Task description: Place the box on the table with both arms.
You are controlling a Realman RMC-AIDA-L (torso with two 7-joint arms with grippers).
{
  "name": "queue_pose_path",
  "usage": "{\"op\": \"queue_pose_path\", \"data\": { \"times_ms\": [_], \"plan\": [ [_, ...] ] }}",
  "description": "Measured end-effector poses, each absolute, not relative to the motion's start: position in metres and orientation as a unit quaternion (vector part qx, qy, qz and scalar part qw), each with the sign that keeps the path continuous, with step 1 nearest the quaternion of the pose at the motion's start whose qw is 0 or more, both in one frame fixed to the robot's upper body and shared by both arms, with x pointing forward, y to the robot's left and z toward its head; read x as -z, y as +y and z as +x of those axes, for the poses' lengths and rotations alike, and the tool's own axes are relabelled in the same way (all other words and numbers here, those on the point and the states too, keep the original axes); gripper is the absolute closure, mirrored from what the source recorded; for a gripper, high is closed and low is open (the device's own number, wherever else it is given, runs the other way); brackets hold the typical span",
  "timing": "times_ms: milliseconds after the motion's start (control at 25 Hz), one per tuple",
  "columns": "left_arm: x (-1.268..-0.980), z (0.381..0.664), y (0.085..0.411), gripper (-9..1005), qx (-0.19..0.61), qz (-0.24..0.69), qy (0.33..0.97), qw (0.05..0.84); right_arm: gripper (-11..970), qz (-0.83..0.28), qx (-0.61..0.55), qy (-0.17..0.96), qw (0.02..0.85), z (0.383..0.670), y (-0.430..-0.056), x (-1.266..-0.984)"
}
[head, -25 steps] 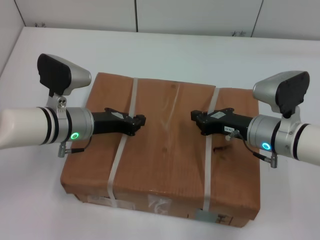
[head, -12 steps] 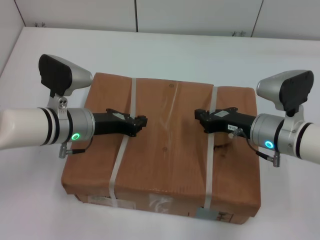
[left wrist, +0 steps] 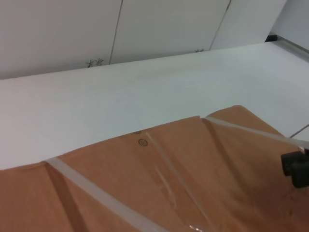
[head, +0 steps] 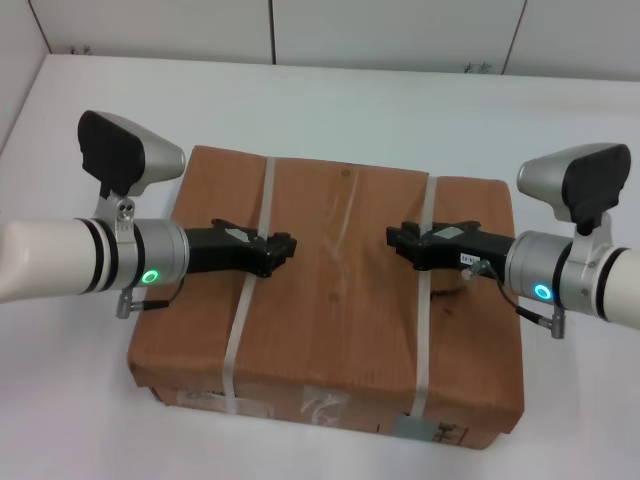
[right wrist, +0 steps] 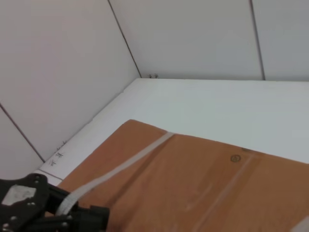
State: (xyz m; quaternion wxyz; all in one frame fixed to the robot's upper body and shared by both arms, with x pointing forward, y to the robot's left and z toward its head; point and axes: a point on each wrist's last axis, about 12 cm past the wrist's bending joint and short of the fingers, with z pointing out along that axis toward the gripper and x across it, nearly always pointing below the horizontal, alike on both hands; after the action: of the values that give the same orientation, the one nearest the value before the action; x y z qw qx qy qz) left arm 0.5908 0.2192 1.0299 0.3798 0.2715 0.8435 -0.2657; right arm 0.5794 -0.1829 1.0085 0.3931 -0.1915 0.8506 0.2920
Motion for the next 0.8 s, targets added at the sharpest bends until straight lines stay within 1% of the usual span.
{"op": "queue_pose_path", "data": {
  "times_ms": [80, 160, 320, 400, 600, 720, 800],
  "plan": [
    [-1.029, 0.59, 0.218, 927, 0.263, 0.278, 0.842, 0.381, 802, -0.179, -0.292, 0.855, 0.389, 0.577, -0.187, -1.006],
    [-1.028, 0.59, 0.218, 919, 0.261, 0.279, 0.841, 0.383, 732, -0.166, -0.29, 0.86, 0.386, 0.574, -0.193, -1.002],
    [-1.027, 0.588, 0.22, 787, 0.259, 0.273, 0.843, 0.383, 593, -0.151, -0.284, 0.866, 0.382, 0.569, -0.201, -0.997],
    [-1.026, 0.588, 0.222, 721, 0.259, 0.27, 0.844, 0.384, 494, -0.148, -0.283, 0.867, 0.381, 0.569, -0.203, -0.996],
    [-1.025, 0.59, 0.226, 483, 0.243, 0.26, 0.85, 0.387, 254, -0.14, -0.287, 0.868, 0.38, 0.564, -0.205, -0.994],
    [-1.025, 0.591, 0.227, 379, 0.24, 0.257, 0.852, 0.389, 117, -0.134, -0.299, 0.863, 0.384, 0.56, -0.209, -0.993],
    [-1.026, 0.591, 0.227, 310, 0.243, 0.255, 0.85, 0.391, 115, -0.132, -0.303, 0.861, 0.387, 0.558, -0.212, -0.993]
  ]
}}
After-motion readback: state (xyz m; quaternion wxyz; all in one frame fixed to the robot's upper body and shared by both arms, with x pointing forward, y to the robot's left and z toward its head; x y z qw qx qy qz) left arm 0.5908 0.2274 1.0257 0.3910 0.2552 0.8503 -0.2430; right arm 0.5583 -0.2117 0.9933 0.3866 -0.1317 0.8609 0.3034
